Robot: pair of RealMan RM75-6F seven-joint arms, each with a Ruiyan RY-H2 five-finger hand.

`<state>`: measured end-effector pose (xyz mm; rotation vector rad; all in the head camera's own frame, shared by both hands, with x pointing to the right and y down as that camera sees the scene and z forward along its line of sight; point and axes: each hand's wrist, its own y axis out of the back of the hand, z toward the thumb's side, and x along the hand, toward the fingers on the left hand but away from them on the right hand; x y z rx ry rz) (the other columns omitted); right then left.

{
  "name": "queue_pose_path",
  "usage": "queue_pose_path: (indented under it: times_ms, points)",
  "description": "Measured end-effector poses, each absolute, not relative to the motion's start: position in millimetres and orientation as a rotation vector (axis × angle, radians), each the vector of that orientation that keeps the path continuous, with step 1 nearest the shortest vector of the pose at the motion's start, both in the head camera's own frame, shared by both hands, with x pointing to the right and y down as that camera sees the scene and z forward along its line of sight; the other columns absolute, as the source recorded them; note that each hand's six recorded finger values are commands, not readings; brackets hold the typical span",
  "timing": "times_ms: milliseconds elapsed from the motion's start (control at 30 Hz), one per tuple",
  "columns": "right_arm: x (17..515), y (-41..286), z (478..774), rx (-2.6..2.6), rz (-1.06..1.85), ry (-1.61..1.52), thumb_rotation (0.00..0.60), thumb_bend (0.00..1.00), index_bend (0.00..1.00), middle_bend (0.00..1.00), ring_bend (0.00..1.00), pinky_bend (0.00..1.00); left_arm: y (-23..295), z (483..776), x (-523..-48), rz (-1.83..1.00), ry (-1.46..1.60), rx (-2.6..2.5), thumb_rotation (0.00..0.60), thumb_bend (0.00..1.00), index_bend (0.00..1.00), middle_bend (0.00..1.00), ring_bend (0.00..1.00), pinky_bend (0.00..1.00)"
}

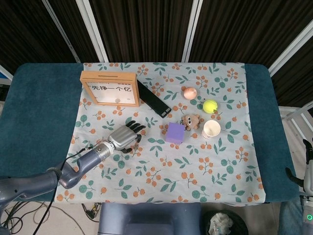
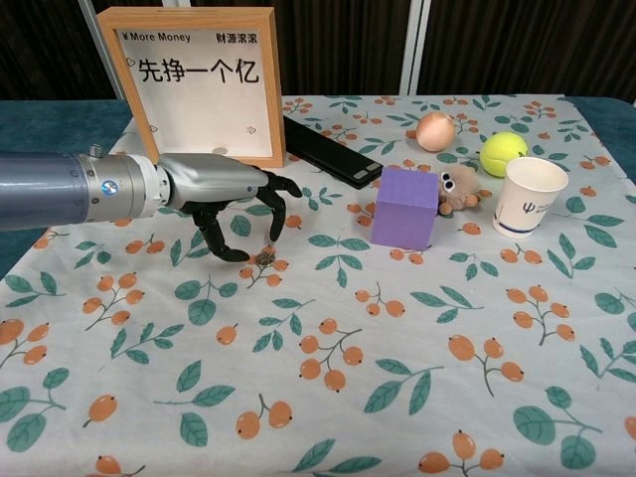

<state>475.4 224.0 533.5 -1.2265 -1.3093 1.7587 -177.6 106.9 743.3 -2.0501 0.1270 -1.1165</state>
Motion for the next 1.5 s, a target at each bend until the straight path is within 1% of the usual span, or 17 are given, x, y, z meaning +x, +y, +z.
queue_pose_path:
  times_ms: [367,767,1500]
  points:
    - [476,224,534,-1.225,1.762,-1.309,0.6,0.26,0.13,0.03,0.0,0.0,113,743,-188,-1.094,0.105,-2.054,0.6,0.29,0.41,0.04,0.0,0.0]
    - [477,224,533,-1.223,1.764,-1.314,0.6,0.26,0.13,0.03,0.0,0.0,116,750,-184,-1.089,0.081,-2.046,0.6,0.29,0.41,0.04,0.0,0.0]
    - [477,224,532,-1.219,1.768,-1.319,0.6,0.26,0.13,0.03,0.0,0.0,118,753,-180,-1.083,0.064,-2.041,0.6,0.29,0.41,0.04,0.0,0.0]
